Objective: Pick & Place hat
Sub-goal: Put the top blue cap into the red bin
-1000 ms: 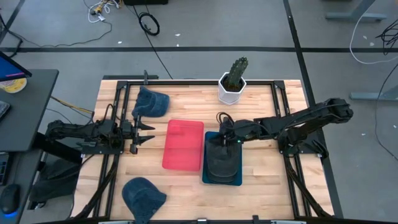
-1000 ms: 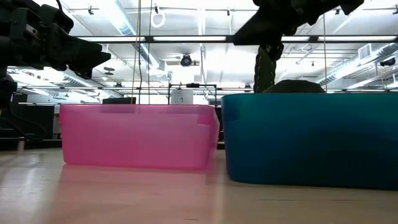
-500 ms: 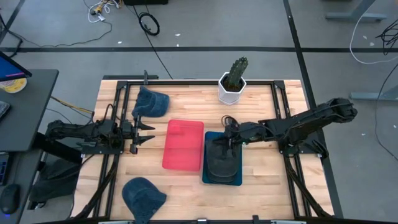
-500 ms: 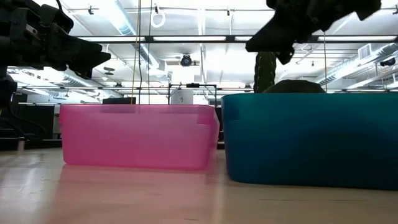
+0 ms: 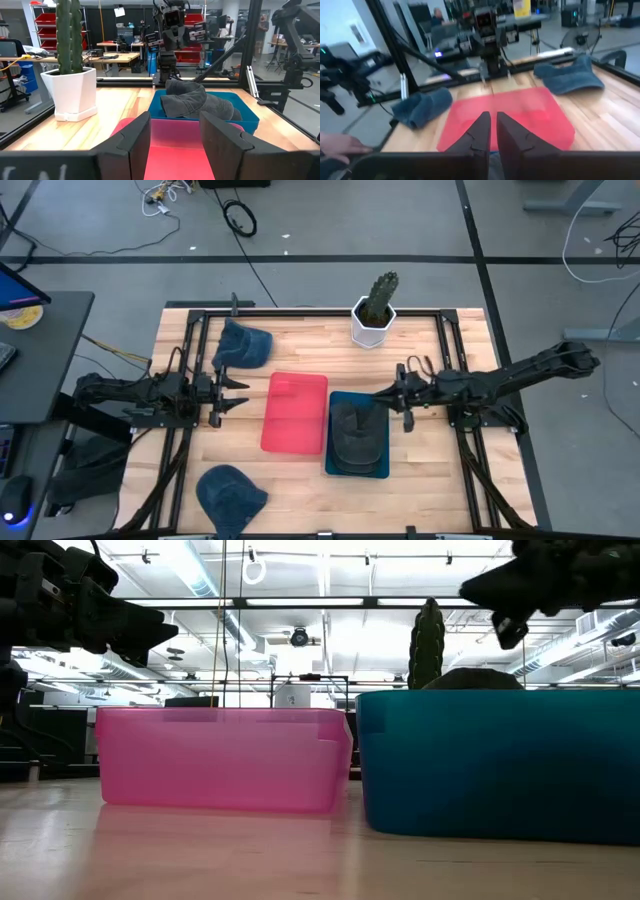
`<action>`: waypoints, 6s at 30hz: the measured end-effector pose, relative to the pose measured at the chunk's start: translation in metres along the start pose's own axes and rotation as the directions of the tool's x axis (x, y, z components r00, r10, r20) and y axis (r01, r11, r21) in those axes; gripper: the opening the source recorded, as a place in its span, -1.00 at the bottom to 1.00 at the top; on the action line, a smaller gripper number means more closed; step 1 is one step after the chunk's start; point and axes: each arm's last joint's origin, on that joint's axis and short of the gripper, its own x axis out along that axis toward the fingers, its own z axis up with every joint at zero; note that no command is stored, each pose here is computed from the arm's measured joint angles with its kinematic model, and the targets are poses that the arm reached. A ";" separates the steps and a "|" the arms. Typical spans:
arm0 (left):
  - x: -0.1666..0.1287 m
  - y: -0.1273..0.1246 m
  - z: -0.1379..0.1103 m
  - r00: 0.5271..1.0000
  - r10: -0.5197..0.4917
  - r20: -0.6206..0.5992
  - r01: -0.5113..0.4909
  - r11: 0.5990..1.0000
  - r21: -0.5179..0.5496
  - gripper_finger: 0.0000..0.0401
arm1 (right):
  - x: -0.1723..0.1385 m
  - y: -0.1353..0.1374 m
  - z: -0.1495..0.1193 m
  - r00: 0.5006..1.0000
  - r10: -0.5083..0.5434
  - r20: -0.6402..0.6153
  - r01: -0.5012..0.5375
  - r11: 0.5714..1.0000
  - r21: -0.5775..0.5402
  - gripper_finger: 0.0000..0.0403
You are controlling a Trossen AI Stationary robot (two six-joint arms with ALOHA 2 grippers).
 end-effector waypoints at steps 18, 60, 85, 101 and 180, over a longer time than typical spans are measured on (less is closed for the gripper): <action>0.000 0.000 0.000 1.000 0.000 0.000 0.000 1.000 0.000 -0.14 | -0.053 -0.013 -0.018 0.975 0.051 0.215 -0.055 0.998 0.010 -0.82; 0.000 0.000 0.000 1.000 0.000 0.000 0.000 1.000 0.000 -0.14 | -0.091 -0.020 -0.021 0.965 0.075 0.253 -0.068 0.997 -0.033 -0.82; 0.000 0.000 0.000 1.000 0.000 0.001 0.000 1.000 0.000 -0.14 | -0.088 -0.027 -0.049 0.999 -0.013 -0.035 0.010 0.994 -0.108 -0.82; 0.000 0.000 0.001 1.000 0.000 0.011 0.000 1.000 -0.002 -0.14 | -0.088 -0.027 -0.049 0.999 -0.033 -0.032 0.028 0.987 -0.157 -0.82; 0.014 -0.045 0.098 0.846 -0.506 0.168 0.533 0.809 -0.248 -0.14 | -0.088 -0.027 -0.049 0.999 -0.032 -0.031 0.027 0.988 -0.154 -0.82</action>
